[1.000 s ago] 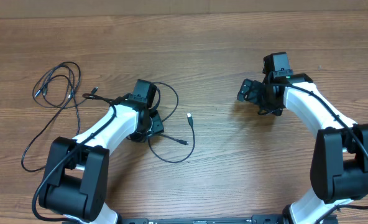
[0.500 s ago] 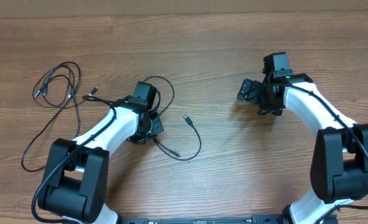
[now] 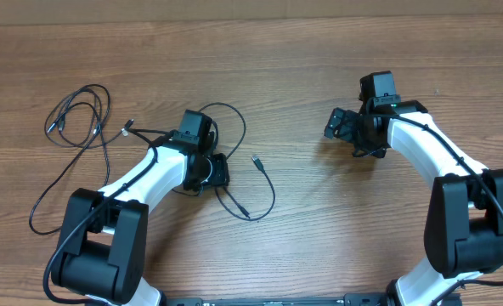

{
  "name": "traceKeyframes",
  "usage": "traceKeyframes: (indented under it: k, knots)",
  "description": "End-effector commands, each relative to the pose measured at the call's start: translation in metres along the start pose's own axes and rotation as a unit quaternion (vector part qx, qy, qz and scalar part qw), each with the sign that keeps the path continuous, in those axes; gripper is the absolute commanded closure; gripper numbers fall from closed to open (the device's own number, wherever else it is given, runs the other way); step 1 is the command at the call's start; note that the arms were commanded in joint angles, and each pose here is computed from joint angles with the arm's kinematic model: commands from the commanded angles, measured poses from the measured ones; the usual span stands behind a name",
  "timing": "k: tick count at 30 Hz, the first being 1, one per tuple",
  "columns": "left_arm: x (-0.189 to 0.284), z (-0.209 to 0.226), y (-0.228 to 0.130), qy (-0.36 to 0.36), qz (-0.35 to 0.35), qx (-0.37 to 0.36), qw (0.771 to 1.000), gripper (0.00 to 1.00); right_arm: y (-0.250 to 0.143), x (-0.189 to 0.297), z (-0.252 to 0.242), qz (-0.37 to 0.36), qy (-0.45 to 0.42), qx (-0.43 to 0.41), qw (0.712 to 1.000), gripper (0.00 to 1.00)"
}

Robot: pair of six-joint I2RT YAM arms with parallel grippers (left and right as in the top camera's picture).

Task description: Untangle cables

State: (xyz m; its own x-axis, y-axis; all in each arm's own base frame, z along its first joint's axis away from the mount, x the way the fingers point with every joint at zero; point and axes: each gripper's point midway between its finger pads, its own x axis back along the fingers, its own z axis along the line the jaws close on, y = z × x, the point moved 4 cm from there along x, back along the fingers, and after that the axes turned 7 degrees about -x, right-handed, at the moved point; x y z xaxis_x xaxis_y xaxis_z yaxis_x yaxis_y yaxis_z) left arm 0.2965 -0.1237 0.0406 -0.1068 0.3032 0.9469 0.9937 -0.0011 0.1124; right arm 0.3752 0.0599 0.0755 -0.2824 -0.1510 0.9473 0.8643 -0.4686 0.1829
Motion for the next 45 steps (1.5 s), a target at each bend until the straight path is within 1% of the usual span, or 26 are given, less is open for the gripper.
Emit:
traceKeyframes:
  k: [1, 3, 6, 9, 13, 15, 17, 18, 22, 24, 28, 30, 32, 33, 34, 35, 36, 37, 40, 45]
  knots:
    - [-0.009, 0.000, -0.020, -0.009, 0.043, 0.014, 0.999, 0.57, 0.003, 0.000, 0.002, -0.004, 0.002, -0.002, 1.000, 0.00]
    - [-0.009, -0.001, -0.027, -0.003, 0.059, 0.039, 0.997, 0.56, 0.003, 0.000, 0.002, -0.004, 0.002, -0.002, 1.000, 0.00]
    - [-0.010, -0.005, -0.035, 0.003, 0.073, 0.062, 0.995, 0.42, 0.003, 0.000, 0.002, -0.004, 0.002, -0.002, 1.000, 0.00]
    - [-0.013, -0.010, -0.039, 0.023, 0.073, 0.089, 0.993, 0.34, 0.003, 0.000, 0.002, -0.004, 0.002, -0.002, 1.000, 0.00]
    - [-0.017, -0.019, -0.046, 0.060, 0.062, 0.140, 0.986, 0.33, 0.003, 0.000, 0.002, -0.004, 0.002, -0.002, 1.000, 0.00]
    - [-0.019, -0.025, -0.049, 0.070, 0.058, 0.148, 0.985, 0.34, 0.003, 0.000, 0.002, -0.004, 0.002, -0.002, 1.000, 0.00]
    - [-0.021, -0.034, -0.054, 0.070, 0.057, 0.155, 0.984, 0.28, 0.003, 0.000, 0.002, -0.004, 0.002, -0.002, 1.000, 0.00]
    - [-0.023, -0.039, -0.056, 0.069, 0.056, 0.159, 0.983, 0.28, 0.003, 0.000, 0.002, -0.004, 0.002, -0.002, 1.000, 0.00]
    - [-0.026, -0.053, -0.063, 0.075, 0.051, 0.153, 0.984, 0.45, 0.003, 0.000, 0.002, -0.004, 0.002, -0.002, 1.000, 0.00]
    - [-0.027, -0.056, -0.066, 0.087, 0.042, 0.156, 0.983, 0.51, 0.003, 0.000, 0.002, -0.004, 0.002, -0.002, 1.000, 0.00]
    - [-0.029, -0.061, -0.070, 0.095, 0.036, 0.177, 0.979, 0.55, 0.003, 0.000, 0.001, -0.004, 0.001, -0.002, 1.000, 0.00]
    - [-0.029, -0.061, -0.071, 0.095, 0.035, 0.193, 0.976, 0.61, 0.003, 0.000, 0.002, -0.004, 0.002, -0.002, 1.000, 0.00]
    - [-0.029, -0.061, -0.071, 0.096, 0.033, 0.200, 0.975, 0.71, 0.003, 0.000, 0.002, -0.004, 0.002, -0.002, 1.000, 0.00]
    - [-0.029, -0.061, -0.070, 0.098, 0.031, 0.201, 0.974, 0.78, 0.003, 0.000, 0.002, -0.004, 0.002, -0.002, 1.000, 0.00]
    - [-0.029, -0.060, -0.070, 0.100, 0.028, 0.200, 0.974, 0.82, 0.003, 0.000, 0.001, -0.004, 0.001, -0.002, 1.000, 0.00]
    - [-0.029, -0.058, -0.069, 0.105, 0.023, 0.199, 0.974, 0.89, 0.003, 0.000, 0.002, -0.004, 0.002, -0.002, 1.000, 0.00]
    - [-0.029, -0.058, -0.068, 0.107, 0.020, 0.199, 0.974, 0.93, 0.003, 0.000, 0.002, -0.004, 0.002, -0.002, 1.000, 0.00]
    - [-0.029, -0.058, -0.067, 0.108, 0.016, 0.198, 0.974, 0.96, 0.003, 0.000, 0.002, -0.004, 0.002, -0.002, 1.000, 0.00]
    - [-0.029, -0.057, -0.063, 0.110, 0.008, 0.181, 0.977, 0.95, 0.003, 0.000, 0.002, -0.004, 0.002, -0.002, 1.000, 0.00]
    - [-0.026, -0.055, -0.054, 0.107, 0.003, 0.119, 0.987, 0.96, 0.003, 0.000, 0.002, -0.004, 0.002, -0.002, 1.000, 0.00]
